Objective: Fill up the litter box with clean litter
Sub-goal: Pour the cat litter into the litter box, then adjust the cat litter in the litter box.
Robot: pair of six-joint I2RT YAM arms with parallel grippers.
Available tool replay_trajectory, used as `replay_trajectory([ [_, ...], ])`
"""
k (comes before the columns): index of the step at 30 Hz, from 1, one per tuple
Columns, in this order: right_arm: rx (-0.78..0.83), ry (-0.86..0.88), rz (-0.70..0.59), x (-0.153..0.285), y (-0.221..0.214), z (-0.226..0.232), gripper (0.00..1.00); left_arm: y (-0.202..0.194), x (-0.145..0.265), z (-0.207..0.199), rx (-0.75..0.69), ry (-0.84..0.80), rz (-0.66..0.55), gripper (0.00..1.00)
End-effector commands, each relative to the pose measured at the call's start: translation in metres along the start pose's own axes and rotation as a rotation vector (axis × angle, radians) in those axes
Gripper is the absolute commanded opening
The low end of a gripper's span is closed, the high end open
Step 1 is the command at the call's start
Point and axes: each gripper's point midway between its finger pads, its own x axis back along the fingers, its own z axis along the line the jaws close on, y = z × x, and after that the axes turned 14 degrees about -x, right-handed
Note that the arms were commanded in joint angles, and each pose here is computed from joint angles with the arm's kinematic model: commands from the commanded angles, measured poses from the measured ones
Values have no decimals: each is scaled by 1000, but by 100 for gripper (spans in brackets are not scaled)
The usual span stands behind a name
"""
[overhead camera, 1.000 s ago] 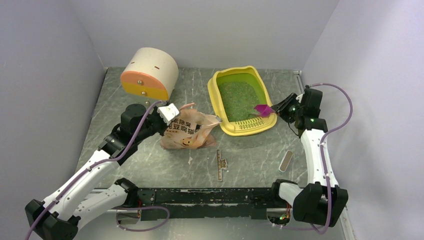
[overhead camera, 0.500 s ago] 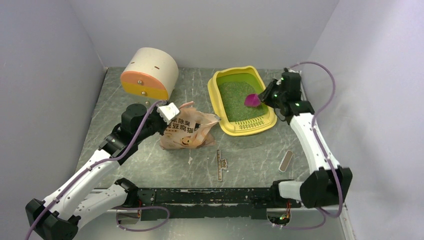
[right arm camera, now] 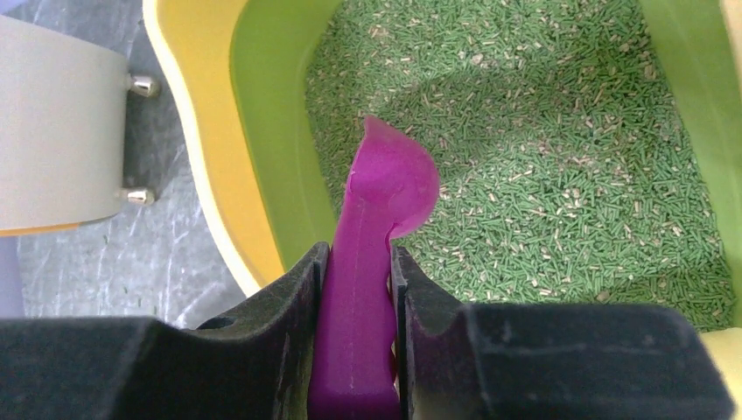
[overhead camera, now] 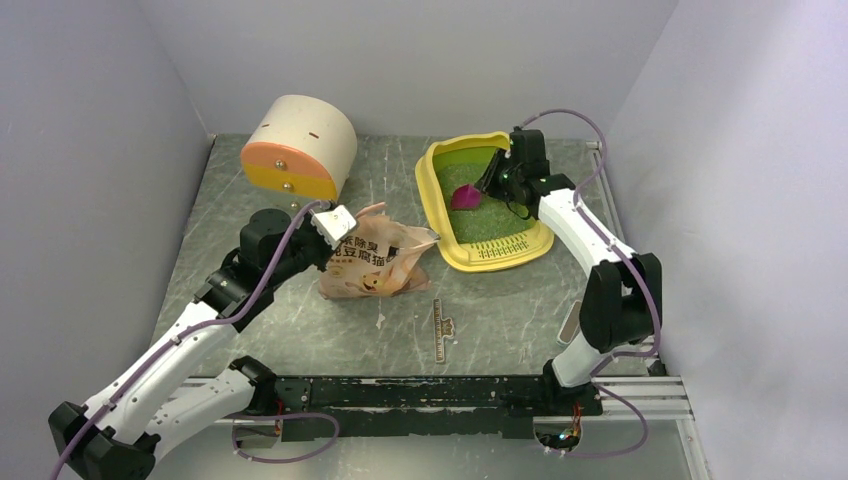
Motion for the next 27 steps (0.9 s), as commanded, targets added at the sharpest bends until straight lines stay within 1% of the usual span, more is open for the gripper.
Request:
replay_trajectory([
  [1,40,-73,-123,-1,30,-5,0,28,8,22,-2,75,-79,5],
  [4,69,-163,-219,7,53,-18,0,28,7,22,-4,71,-78,5],
  [8,75,-183,-231,6,66,-11,0,27,4,22,-5,66,-77,5],
  [14,36,-31,-187,-6,68,29,0,28,5,23,-12,66,-72,5],
  [19,-29,24,-164,-29,60,46,0,29,10,24,-12,69,-69,5],
  [21,-75,82,-166,-36,58,55,0,31,11,23,-9,67,-74,5],
  [22,-99,103,-167,-39,57,58,0,31,12,23,-8,66,-75,5],
  [23,-150,131,-138,-51,45,58,0,30,14,23,-4,68,-74,5],
  [26,-194,143,-103,-67,31,53,0,31,16,22,3,69,-80,5],
  [27,-201,143,-110,-70,30,51,0,31,16,22,3,68,-80,5],
])
